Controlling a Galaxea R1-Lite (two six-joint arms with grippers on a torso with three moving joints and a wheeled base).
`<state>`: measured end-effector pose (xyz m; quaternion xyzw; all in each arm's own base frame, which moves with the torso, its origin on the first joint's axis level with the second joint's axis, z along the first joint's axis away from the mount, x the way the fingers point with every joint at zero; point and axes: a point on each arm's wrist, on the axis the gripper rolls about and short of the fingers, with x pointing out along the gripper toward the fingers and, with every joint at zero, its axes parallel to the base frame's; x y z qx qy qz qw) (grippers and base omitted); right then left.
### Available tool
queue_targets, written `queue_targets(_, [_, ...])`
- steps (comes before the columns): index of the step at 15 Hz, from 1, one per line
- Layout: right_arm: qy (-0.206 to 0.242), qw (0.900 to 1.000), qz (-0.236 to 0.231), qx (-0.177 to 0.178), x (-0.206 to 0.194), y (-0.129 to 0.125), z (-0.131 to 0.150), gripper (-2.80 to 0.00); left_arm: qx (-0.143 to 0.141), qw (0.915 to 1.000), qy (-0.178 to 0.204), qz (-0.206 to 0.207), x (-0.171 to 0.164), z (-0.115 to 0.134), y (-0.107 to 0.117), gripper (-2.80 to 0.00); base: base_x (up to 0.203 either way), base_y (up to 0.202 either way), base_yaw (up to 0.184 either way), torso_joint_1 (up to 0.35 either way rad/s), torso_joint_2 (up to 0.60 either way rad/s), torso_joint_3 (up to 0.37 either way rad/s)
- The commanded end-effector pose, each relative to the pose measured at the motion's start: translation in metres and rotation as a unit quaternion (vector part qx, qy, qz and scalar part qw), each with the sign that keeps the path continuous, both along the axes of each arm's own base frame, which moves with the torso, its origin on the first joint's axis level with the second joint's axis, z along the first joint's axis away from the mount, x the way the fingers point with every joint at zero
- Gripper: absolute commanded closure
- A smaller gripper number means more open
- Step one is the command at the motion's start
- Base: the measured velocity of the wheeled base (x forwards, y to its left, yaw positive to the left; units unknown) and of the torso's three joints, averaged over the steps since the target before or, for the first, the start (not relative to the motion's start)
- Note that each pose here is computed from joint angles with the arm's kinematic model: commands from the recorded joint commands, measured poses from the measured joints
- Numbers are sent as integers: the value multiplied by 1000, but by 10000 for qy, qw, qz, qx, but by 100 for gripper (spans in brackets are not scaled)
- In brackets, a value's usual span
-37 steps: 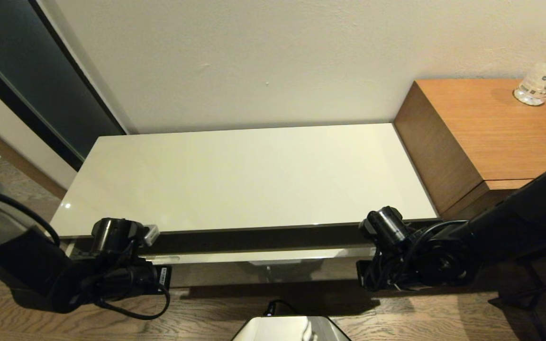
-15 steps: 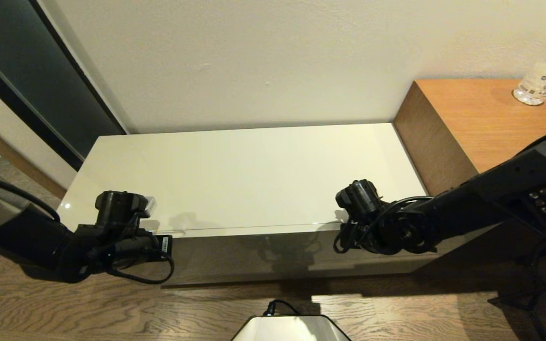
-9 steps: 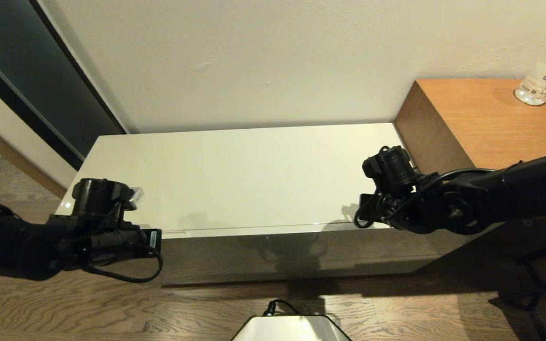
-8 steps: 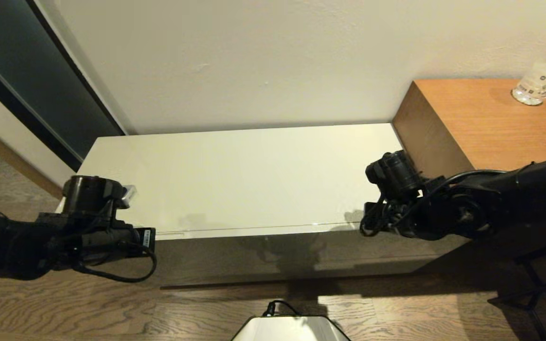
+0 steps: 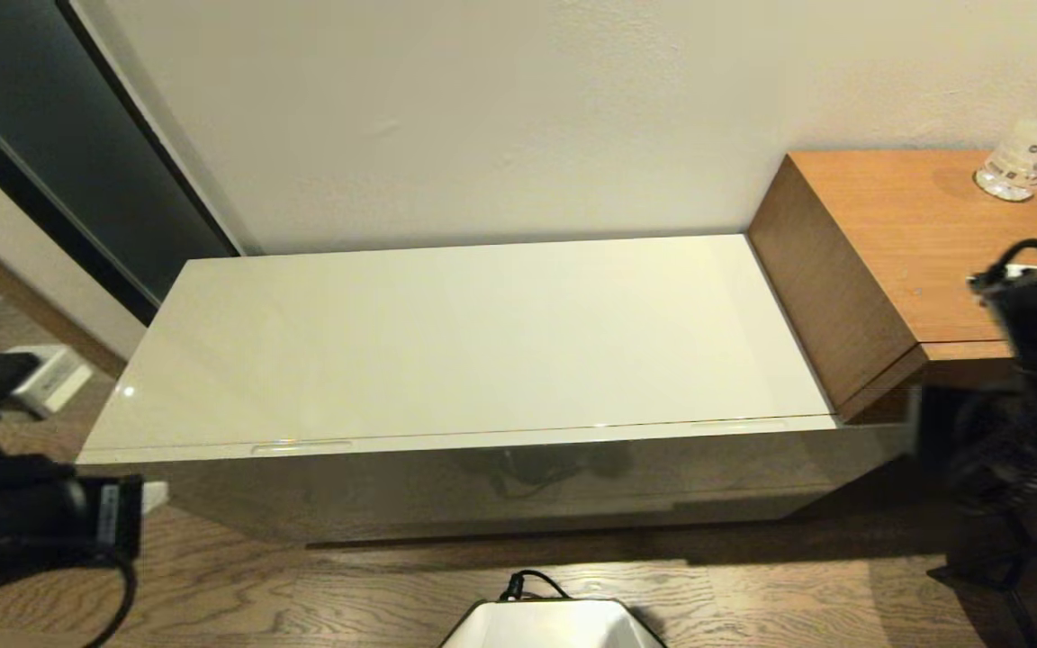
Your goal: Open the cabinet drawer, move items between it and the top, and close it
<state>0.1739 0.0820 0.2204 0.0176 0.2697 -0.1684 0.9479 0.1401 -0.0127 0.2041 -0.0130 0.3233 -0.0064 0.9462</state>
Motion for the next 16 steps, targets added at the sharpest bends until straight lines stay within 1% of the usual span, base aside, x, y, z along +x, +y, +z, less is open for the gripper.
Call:
queue_targets(1, [-416, 9980, -458, 151, -66, -46, 9, 0, -56, 9983, -588, 6, -80, 10, 8, 0, 0, 0, 0, 0, 0, 0])
queue_targets(3, [-322, 9953, -911, 49, -107, -72, -5, 0, -30, 9991, -422, 4, -130, -2, 13, 0, 0, 0, 0, 0, 0, 0])
queue_targets(5, [-333, 9913, -1273, -8, -148, -90, -15, 0, 13, 10000, -40, 48, -173, -18, 17, 0, 0, 0, 0, 0, 0, 0])
queue_targets(7, [-273, 9880, -1519, -110, -187, -102, -32, 0, 35, 9999, 20, 132, -201, -28, 18, 0, 0, 0, 0, 0, 0, 0])
queue_targets(9, [-47, 9854, -1688, -198, -215, -103, -51, 0, 64, 9996, 221, 155, -215, -36, 19, 0, 0, 0, 0, 0, 0, 0])
queue_targets(10, [146, 9858, -1656, -230, -225, -100, -60, 0, 66, 9996, 222, 156, -215, -36, 19, 0, 0, 0, 0, 0, 0, 0])
queue_targets(11, [300, 9879, -1497, -269, -229, -97, -66, 0, 65, 9996, 238, 157, -217, -39, 19, 0, 0, 0, 0, 0, 0, 0])
queue_targets(12, [358, 9885, -1444, -280, -234, -91, -70, 0, 59, 9997, 198, 160, -224, -44, 19, 0, 0, 0, 0, 0, 0, 0])
queue_targets(14, [357, 9921, -1157, -323, -236, -84, -75, 0, 63, 9994, 285, 167, -226, -47, 19, 0, 0, 0, 0, 0, 0, 0])
queue_targets(16, [276, 9959, -788, -351, -234, -88, -74, 0, 60, 9994, 298, 165, -226, -49, 19, 0, 0, 0, 0, 0, 0, 0])
